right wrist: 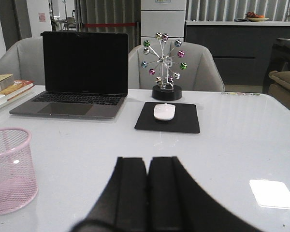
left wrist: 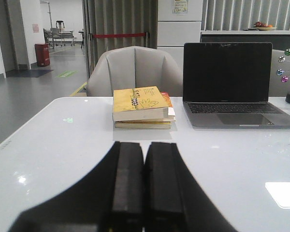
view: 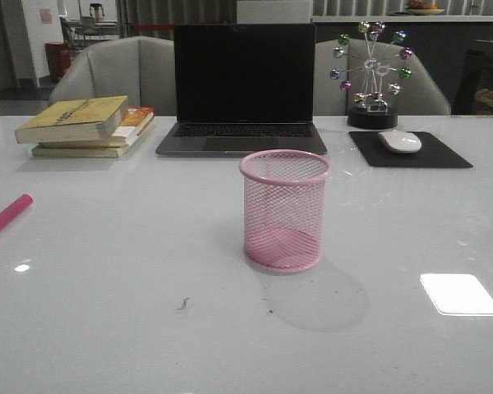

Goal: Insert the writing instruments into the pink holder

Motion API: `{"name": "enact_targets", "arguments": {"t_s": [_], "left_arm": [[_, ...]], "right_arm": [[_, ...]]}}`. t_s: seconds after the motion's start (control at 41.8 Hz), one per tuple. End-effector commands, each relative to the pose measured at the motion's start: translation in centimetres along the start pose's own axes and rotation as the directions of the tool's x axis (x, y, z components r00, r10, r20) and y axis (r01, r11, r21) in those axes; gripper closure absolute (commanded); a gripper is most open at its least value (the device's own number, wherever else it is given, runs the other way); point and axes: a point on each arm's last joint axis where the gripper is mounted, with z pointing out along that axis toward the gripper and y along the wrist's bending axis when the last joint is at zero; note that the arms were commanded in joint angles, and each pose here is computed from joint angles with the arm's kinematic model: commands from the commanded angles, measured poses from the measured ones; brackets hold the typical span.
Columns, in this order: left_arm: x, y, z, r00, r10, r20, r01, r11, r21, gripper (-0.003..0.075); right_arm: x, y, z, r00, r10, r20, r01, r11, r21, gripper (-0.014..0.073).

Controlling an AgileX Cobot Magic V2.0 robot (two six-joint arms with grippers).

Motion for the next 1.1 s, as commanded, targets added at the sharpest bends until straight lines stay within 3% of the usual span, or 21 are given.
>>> {"name": "enact_targets", "arguments": {"t_s": [0.0, 0.383, 0.719, 0.862, 1.078], "left_arm": [[-1.0, 0.0, -0.2, 0.994, -0.004, 0.112, 0.003, 1.0, 0.004, 0.0623], [-1.0, 0.0, -0.2, 0.994, -0.004, 0.112, 0.003, 1.0, 0.004, 0.0623], [-2.2, 0.0, -0.4, 0.972, -0.012, 0.233, 0.011, 1.0, 0.004, 0.0623], [-6.1, 0.2, -1.3, 0.944, -0.056, 0.326, 0.056, 0.998, 0.009, 0.0623], [-14.0, 0.5, -3.4, 0.944, -0.058, 0.325, 0.057, 0.998, 0.014, 0.0623]], "right_arm": [[-1.2, 0.1, -0.3, 0.993, -0.013, 0.114, 0.014, 1.0, -0.007, 0.0566], [-1.2, 0.1, -0.3, 0.993, -0.013, 0.114, 0.014, 1.0, -0.007, 0.0566], [-1.7, 0.1, -0.3, 0.987, -0.015, 0.159, 0.017, 1.0, -0.009, 0.0566], [-4.5, 0.2, -0.8, 0.97, 0.004, 0.243, 0.0, 1.0, -0.017, 0.0566], [-12.7, 0.6, -3.1, 0.945, 0.005, 0.327, 0.002, 1.0, -0.019, 0.0566]]}}
